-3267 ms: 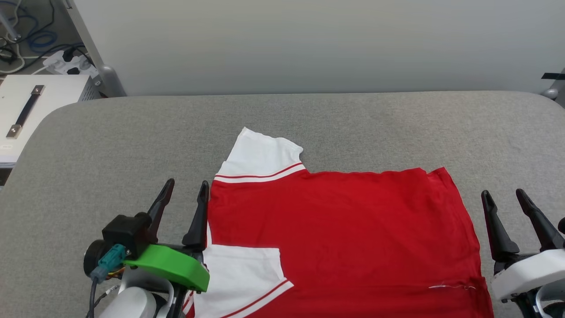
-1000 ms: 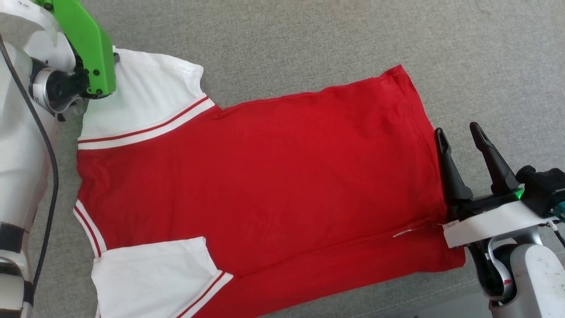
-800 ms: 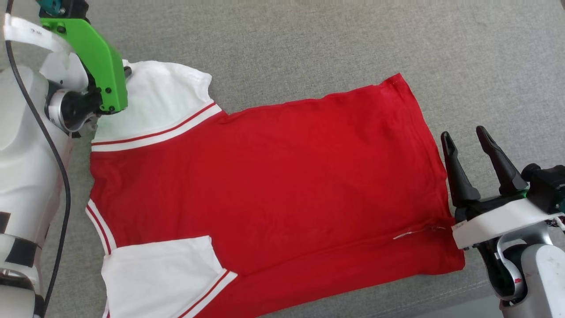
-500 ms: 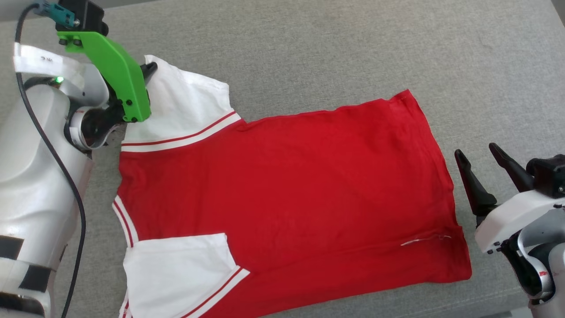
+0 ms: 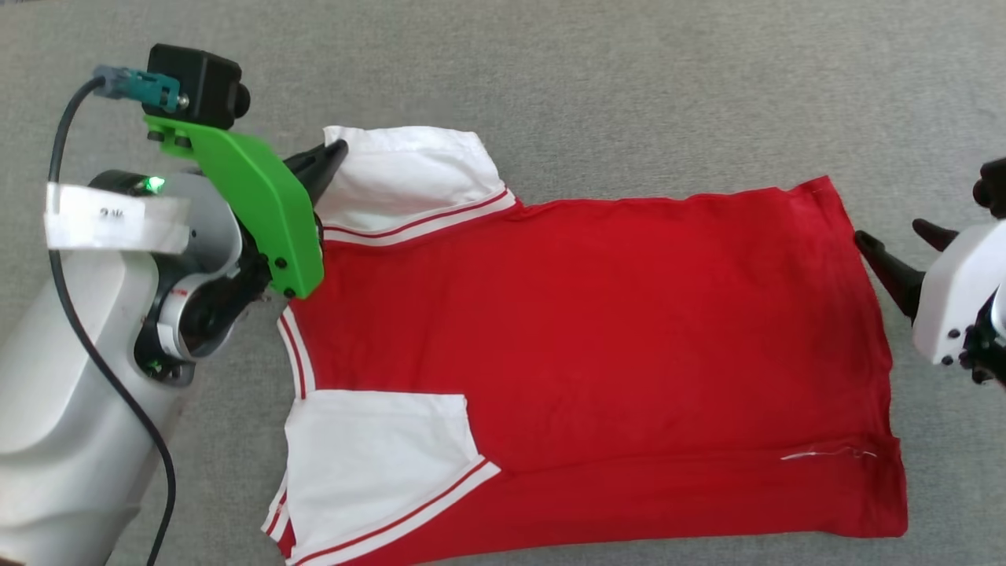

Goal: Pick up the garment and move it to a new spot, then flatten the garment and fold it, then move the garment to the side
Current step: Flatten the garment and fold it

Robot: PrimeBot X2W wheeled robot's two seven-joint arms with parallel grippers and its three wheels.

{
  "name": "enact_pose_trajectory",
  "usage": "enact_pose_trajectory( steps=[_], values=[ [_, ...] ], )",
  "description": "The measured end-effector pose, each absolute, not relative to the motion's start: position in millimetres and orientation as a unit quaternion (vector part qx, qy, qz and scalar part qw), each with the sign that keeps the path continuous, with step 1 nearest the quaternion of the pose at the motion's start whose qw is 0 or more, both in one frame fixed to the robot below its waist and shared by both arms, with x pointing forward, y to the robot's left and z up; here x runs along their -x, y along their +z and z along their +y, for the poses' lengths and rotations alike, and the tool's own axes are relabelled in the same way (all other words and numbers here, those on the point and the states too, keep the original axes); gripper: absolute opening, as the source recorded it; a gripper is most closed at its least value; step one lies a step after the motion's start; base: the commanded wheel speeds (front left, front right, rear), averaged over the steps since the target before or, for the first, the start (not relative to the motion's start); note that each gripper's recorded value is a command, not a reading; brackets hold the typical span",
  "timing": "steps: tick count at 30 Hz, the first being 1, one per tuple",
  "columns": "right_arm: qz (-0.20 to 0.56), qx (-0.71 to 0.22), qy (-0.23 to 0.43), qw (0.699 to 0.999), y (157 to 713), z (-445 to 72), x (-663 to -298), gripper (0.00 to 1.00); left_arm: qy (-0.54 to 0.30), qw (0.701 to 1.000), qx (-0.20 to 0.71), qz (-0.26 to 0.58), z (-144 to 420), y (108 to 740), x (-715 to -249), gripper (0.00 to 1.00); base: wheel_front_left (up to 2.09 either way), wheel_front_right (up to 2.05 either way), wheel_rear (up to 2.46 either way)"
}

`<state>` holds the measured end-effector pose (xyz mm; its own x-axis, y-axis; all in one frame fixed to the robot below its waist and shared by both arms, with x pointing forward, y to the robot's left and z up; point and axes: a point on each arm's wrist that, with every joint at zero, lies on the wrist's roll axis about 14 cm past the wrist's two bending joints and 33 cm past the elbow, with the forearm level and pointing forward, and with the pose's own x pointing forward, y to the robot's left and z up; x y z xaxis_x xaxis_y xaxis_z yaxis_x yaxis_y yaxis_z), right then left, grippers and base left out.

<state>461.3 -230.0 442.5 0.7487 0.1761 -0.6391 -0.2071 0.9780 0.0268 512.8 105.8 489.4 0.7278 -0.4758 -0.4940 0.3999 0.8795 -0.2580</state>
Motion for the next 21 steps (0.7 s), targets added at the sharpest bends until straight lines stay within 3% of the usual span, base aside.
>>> enact_pose_trajectory(
  steps=[21],
  values=[
    [0.450, 0.114, 0.159, 0.871, 381.3, -207.3, -511.0, 1.00, -0.231, 0.920, 0.086, 0.306, 114.4, 466.8, -484.0, 0.00, 0.00, 0.00, 0.00]
  ],
)
